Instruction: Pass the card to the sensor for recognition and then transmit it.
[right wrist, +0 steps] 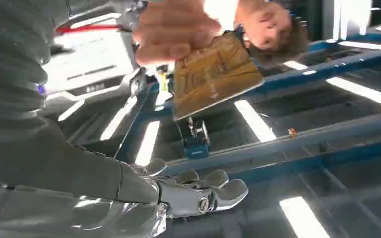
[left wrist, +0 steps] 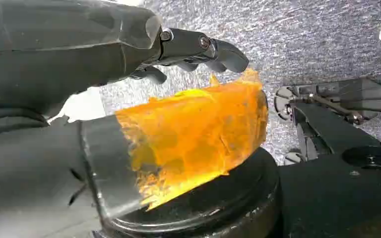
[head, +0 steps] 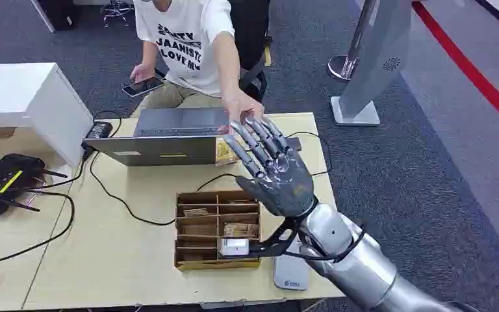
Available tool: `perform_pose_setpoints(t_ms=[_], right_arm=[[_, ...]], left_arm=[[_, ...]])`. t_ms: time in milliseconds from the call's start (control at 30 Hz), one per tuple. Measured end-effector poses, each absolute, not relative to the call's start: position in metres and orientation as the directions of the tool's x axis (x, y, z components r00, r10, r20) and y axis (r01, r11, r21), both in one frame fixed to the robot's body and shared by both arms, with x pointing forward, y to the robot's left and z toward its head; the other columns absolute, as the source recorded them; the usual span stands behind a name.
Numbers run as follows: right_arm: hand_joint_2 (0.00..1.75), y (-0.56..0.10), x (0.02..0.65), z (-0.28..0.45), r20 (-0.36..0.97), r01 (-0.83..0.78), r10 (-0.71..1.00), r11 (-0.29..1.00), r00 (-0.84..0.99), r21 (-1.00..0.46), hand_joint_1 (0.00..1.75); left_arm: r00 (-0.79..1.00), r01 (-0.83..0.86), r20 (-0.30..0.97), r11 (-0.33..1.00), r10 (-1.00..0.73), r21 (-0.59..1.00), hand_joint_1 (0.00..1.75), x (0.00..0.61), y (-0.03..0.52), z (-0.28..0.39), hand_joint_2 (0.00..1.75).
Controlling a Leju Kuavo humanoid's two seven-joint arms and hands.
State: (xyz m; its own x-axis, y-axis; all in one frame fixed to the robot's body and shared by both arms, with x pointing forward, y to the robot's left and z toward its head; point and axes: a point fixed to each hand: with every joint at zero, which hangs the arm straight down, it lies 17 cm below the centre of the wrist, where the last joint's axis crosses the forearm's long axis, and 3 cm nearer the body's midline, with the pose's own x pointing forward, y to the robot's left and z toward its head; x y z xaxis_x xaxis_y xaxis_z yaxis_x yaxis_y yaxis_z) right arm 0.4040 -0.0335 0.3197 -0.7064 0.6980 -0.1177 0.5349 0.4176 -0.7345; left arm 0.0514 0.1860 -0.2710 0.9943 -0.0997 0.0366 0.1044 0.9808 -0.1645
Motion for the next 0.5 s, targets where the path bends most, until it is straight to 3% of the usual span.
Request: perform_pose_setpoints(t_ms=[300, 333, 367, 400, 500], right_arm=[[1.75, -0.043, 0.449, 0.317, -0.229, 0.603, 0.757, 0.258, -0.612, -0.755, 0.00], [1.75, -0.045, 0.452, 0.316, -0.234, 0.603, 0.761, 0.247, -0.605, -0.758, 0.26], [1.75, -0.045, 0.454, 0.316, -0.236, 0.604, 0.763, 0.240, -0.602, -0.760, 1.31], [1.75, -0.045, 0.456, 0.315, -0.238, 0.602, 0.765, 0.234, -0.599, -0.763, 1.55], [1.75, -0.046, 0.461, 0.312, -0.237, 0.598, 0.769, 0.224, -0.594, -0.769, 1.62]], left_arm=[[0.992, 0.122, 0.037, 0.978, -0.117, -0.170, 0.00, 0.050, 0.186, -0.271, 0.00], [0.992, 0.123, 0.037, 0.978, -0.118, -0.170, 0.00, 0.050, 0.186, -0.271, 0.00], [0.992, 0.123, 0.037, 0.978, -0.118, -0.171, 0.00, 0.050, 0.186, -0.271, 0.00], [0.992, 0.123, 0.037, 0.978, -0.118, -0.171, 0.00, 0.050, 0.186, -0.271, 0.00], [0.992, 0.123, 0.037, 0.977, -0.118, -0.173, 0.00, 0.050, 0.186, -0.271, 0.00]])
